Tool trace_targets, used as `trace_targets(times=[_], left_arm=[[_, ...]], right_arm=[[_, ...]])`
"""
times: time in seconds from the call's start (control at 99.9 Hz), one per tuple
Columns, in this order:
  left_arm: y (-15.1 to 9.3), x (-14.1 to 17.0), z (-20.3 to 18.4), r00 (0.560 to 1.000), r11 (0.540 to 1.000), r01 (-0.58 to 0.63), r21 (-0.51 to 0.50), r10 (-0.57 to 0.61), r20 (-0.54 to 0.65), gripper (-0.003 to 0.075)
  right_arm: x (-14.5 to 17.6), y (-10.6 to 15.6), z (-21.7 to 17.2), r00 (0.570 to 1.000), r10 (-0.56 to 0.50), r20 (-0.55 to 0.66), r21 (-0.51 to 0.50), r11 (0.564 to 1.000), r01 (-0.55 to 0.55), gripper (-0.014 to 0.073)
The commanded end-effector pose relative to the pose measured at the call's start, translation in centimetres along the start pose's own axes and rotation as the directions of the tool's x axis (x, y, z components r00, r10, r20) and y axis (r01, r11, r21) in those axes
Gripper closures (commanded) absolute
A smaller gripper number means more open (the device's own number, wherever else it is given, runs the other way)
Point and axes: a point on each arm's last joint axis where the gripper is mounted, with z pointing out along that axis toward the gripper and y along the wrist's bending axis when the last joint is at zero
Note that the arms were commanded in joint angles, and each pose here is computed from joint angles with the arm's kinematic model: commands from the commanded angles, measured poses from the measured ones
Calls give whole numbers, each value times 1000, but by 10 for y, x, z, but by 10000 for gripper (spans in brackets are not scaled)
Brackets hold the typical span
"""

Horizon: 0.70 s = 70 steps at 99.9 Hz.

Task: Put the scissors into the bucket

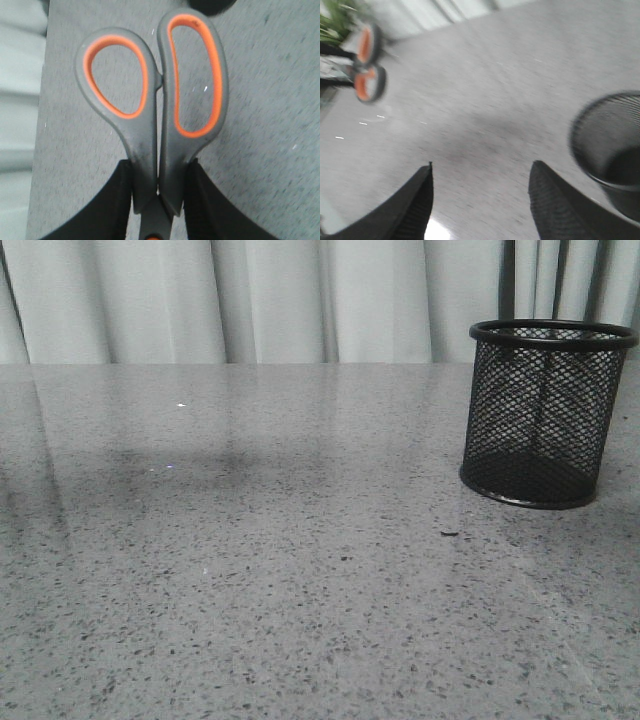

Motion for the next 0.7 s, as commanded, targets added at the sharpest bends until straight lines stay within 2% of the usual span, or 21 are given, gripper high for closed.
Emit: trace_targets(times=[0.0, 0.11, 0.28, 0.49, 0.69], left_arm=[[-6, -27, -21, 995, 995, 5, -97, 5, 103, 730], [-13, -43, -17, 991, 995, 6, -99, 7, 134, 730], [-21, -66, -13, 976, 994, -12, -110, 35, 216, 730], [-27, -82, -10, 960, 993, -21, -113, 51, 276, 730], [-28, -90, 1, 955, 996, 8, -91, 20, 297, 730]], right_arm=[[-20, 10, 1, 992, 38, 117, -104, 994, -25, 216], [-27, 13, 7, 991, 66, 118, -188, 981, -43, 216], [-39, 16, 15, 995, 61, 79, -254, 966, -40, 216], [-52, 20, 21, 998, 46, 53, -301, 953, -28, 216], [-60, 23, 22, 996, 57, 68, -332, 943, -31, 216]])
